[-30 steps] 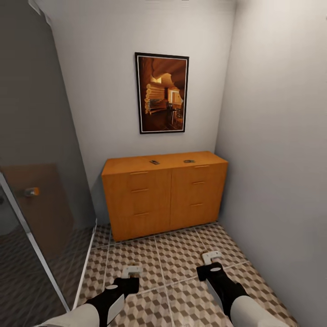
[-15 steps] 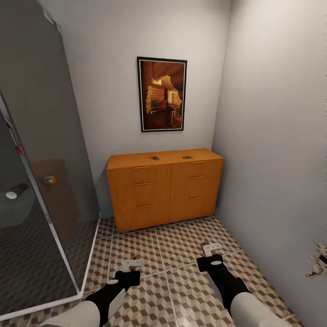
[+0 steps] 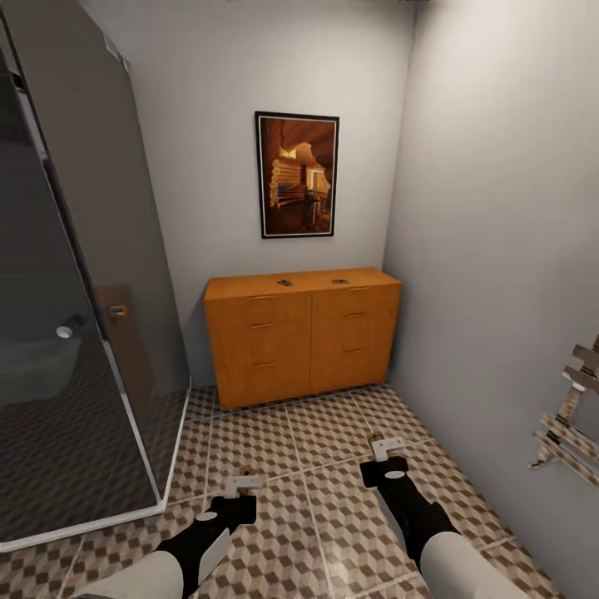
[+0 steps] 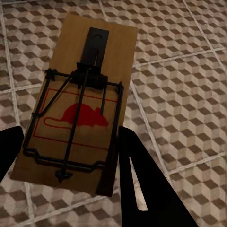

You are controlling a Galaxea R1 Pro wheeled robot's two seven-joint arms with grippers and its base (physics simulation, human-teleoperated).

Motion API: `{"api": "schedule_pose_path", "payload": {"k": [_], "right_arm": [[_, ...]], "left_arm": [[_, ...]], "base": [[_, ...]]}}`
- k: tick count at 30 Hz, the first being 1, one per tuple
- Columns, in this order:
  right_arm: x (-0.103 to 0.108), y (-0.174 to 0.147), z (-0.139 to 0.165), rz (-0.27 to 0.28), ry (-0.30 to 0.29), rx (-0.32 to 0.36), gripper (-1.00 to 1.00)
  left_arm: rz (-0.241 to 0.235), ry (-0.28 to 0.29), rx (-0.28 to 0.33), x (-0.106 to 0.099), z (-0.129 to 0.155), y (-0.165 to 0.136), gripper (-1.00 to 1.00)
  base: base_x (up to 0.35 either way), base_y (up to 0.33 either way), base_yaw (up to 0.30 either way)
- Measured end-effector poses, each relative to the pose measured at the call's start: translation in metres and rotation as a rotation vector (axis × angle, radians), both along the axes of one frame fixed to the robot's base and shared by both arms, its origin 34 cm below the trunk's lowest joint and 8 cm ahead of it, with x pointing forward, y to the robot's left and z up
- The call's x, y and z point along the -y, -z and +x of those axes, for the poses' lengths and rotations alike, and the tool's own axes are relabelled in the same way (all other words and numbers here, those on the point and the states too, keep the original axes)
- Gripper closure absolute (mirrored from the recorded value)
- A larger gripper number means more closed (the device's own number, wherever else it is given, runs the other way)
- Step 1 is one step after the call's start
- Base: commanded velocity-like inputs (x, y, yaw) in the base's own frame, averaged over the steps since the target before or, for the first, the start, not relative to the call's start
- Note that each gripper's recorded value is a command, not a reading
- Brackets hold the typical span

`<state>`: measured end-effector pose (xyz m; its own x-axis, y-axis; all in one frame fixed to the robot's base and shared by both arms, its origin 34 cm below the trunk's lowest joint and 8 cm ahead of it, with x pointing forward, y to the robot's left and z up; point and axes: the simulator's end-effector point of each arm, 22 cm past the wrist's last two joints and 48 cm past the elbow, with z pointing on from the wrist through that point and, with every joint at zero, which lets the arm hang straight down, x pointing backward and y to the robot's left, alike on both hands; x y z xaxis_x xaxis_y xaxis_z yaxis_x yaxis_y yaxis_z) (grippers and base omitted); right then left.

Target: Take the four mousetraps from the cabinet in the bathroom and place them on the bathroom floor. Make sure all four end up on the same floor surface, and ensure that at least two of them are either under or directly next to the same bathroom sink.

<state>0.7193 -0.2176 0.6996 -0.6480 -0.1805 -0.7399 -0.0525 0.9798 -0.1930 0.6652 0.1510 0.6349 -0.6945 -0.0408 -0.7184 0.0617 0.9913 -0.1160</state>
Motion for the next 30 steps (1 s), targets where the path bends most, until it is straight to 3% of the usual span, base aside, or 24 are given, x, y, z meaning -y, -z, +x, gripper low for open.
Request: {"api": "schedule_pose_path", "payload": {"k": [12,30], "right_arm": [[0.0044,-0.0006,-0.0001,-0.011,0.02,0.003,1.0],[0.0032,-0.0055,0.0009,-0.01,0.019,0.012,1.0]], "left_arm": [[0.0,-0.001,0.0,-0.0009,0.0001,0.0001,1.0],[-0.001,-0.002,0.008,-0.0012,0.0016,-0.0043,1.0]], "base": [[-0.344,0.0,0.026],[-0.344,0.0,0.254]]}}
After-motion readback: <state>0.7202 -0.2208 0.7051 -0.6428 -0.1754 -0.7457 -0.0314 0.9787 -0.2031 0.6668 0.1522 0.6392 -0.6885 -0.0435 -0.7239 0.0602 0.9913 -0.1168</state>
